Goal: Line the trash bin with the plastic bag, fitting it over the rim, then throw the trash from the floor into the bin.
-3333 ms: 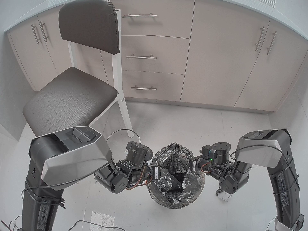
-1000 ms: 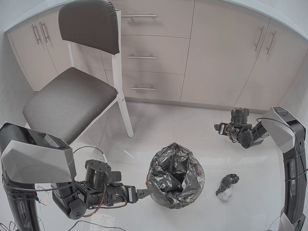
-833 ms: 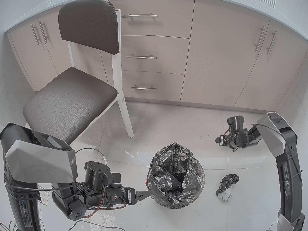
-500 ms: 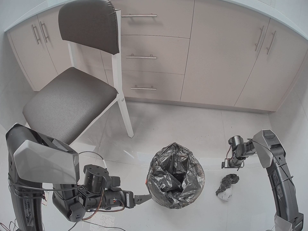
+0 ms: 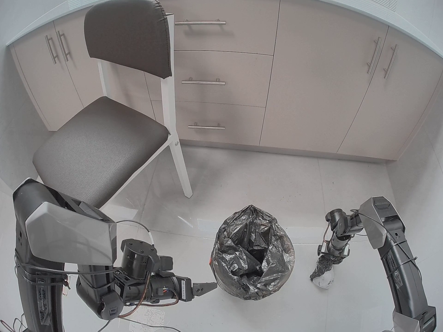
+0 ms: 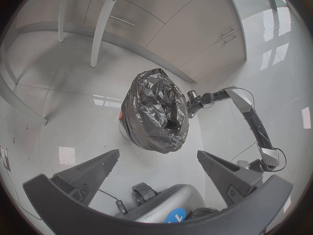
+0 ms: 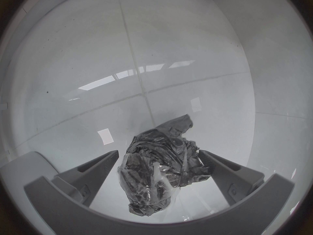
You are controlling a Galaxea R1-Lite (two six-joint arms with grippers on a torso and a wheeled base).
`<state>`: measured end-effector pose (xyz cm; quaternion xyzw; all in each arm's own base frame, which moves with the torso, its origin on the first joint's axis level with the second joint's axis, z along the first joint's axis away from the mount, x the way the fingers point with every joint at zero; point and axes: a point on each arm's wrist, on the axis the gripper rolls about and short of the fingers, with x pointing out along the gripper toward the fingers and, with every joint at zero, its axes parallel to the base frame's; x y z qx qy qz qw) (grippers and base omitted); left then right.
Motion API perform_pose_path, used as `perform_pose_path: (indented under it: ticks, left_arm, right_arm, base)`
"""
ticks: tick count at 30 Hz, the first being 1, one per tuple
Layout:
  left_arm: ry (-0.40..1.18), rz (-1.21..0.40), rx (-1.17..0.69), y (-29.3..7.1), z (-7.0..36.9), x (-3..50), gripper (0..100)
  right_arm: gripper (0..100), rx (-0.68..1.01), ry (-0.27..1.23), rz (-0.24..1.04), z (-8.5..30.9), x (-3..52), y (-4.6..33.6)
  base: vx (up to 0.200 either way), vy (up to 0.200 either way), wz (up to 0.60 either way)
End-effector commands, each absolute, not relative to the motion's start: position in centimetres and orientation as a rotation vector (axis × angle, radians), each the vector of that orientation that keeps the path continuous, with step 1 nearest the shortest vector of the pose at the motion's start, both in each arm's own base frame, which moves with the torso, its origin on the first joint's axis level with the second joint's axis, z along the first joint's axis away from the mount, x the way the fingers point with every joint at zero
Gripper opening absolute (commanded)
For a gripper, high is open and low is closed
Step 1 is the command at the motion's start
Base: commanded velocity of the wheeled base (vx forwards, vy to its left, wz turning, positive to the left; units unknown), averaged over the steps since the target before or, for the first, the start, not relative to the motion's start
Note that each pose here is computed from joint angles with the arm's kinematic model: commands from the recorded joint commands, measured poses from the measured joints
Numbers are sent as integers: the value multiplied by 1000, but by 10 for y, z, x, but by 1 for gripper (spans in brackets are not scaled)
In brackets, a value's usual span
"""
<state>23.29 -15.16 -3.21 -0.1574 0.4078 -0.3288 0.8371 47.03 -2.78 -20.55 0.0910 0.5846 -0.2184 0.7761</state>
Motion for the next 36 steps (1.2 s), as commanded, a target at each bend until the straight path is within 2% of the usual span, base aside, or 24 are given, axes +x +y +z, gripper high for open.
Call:
perform_pose_path:
  ticks: [1, 25, 36]
  left_arm:
    - [867, -695, -332, -152, -33, 233, 100]
    - [868, -696, -321, -152, -35, 232, 100]
    - [868, -694, -319, -152, -36, 232, 100]
  right_arm:
    - [100, 198, 1276, -474, -208, 469, -26]
    - [100, 161, 1298, -376, -209, 469, -9]
    - [100, 89, 1308, -330, -208, 469, -6]
  base:
    - [0, 0, 0]
    - [0, 0, 0]
    - [0, 0, 0]
